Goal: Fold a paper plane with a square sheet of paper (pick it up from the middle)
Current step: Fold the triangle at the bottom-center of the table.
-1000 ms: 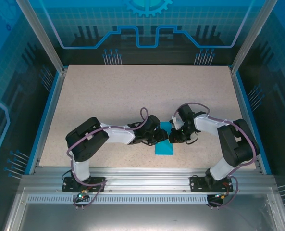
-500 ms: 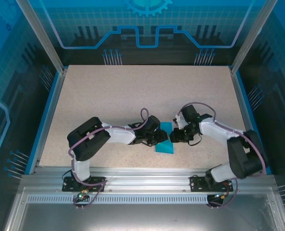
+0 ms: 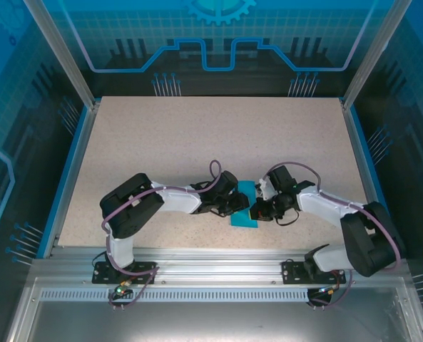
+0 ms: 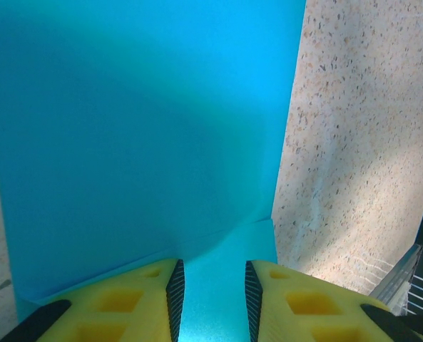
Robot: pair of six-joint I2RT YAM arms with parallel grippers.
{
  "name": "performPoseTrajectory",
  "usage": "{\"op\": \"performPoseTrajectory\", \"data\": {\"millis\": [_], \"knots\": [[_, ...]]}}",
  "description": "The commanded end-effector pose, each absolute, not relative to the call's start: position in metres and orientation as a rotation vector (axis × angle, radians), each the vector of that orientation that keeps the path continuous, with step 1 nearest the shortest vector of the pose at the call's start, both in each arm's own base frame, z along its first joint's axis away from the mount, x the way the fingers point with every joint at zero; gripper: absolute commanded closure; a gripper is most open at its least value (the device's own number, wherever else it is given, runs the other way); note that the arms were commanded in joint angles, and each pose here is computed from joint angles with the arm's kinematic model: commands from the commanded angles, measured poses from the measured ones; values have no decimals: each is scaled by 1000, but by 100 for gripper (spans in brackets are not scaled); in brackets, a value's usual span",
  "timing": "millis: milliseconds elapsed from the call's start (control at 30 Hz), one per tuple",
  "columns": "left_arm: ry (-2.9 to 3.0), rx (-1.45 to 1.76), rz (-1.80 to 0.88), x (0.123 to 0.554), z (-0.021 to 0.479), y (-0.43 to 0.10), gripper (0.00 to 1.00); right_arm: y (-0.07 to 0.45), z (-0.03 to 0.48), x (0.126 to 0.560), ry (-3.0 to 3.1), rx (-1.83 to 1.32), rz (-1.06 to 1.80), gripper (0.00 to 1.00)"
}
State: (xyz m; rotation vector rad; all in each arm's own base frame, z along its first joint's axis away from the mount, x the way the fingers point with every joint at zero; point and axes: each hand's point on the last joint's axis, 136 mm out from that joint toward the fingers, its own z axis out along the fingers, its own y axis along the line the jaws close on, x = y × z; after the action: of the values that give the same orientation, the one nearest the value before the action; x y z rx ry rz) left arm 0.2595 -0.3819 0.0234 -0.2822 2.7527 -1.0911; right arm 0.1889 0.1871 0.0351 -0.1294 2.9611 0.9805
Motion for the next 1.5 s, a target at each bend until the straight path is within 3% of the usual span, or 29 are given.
{"op": "performPoseTrajectory", "data": {"millis": [0,567,900,1333,1467], "knots": [[2800,-231,-1075,252,17,-385,67,196,32,190,2967,-113,1041,96],[2829,-232,-1044,249,8,-383,69,158,-10,147,3175,59,854,91],[2845,-258,-1021,249,0,-381,72,161,16,146,3113,13,927,89],[2843,-261,-1022,250,1,-381,73,124,9,152,3177,181,531,88],[2843,-263,-1026,250,0,-382,73,149,37,168,3030,82,746,89]]}}
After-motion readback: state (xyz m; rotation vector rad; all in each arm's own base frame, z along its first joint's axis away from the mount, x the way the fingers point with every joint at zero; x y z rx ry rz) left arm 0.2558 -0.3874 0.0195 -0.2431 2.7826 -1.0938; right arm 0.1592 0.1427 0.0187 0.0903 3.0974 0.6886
